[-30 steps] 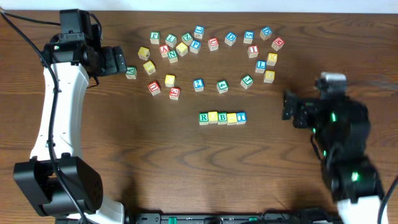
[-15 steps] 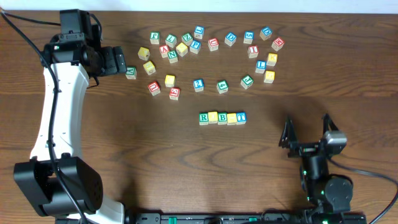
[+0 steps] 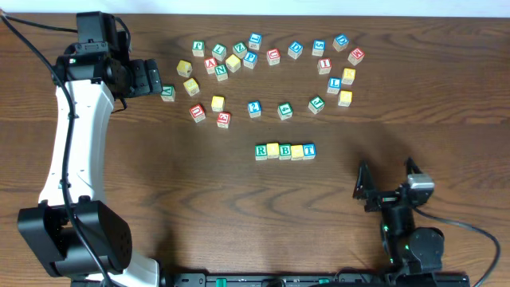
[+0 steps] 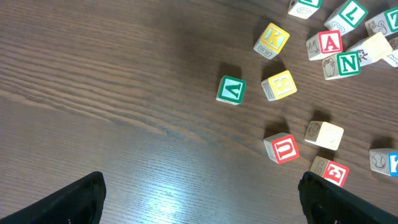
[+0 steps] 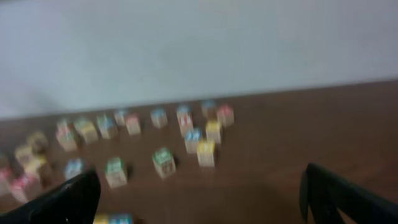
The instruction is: Spell out ROBOT
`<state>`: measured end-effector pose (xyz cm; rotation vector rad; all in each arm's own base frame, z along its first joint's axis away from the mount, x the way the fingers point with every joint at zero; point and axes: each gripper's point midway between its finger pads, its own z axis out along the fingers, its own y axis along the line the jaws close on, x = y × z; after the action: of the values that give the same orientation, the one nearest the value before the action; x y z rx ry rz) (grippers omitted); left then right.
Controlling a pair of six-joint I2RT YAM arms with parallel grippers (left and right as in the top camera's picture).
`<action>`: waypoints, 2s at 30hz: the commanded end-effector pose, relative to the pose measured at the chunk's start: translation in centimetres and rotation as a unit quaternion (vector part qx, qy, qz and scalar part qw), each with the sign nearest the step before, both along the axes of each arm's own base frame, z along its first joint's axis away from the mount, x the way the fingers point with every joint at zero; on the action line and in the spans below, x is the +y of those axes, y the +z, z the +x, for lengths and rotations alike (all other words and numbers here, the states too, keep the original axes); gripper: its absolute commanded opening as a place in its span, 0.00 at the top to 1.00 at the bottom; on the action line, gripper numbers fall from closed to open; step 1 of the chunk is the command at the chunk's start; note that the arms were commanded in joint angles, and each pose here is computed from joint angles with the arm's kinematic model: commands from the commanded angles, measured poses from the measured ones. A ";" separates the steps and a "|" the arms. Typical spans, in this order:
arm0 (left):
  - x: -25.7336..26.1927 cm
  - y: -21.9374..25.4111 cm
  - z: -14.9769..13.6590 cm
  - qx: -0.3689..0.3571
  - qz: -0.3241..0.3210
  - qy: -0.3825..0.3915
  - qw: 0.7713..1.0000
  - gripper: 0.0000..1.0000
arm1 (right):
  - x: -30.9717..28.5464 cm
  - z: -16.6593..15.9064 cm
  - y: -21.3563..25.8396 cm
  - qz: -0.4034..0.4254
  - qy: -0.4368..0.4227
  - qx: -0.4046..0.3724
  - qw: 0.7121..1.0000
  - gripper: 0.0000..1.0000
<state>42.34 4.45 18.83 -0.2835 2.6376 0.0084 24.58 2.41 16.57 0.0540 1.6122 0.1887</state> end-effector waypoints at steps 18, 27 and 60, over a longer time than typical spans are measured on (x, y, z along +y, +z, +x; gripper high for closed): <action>0.3 0.6 0.2 -0.007 0.010 -0.002 1.000 0.02 | -0.1 0.0 -1.1 0.005 -0.002 0.022 1.000 0.00; 0.3 0.6 0.2 -0.007 0.010 -0.002 1.000 0.02 | -0.1 0.0 -1.1 0.005 -0.002 0.022 1.000 0.01; 1.5 7.7 -1.2 -0.220 0.035 0.015 0.975 0.02 | -0.1 0.0 -1.1 0.005 -0.002 0.022 1.000 0.01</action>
<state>42.92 5.82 25.72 -0.2807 2.2705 0.0214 24.54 2.54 15.64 0.0485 1.6508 0.1913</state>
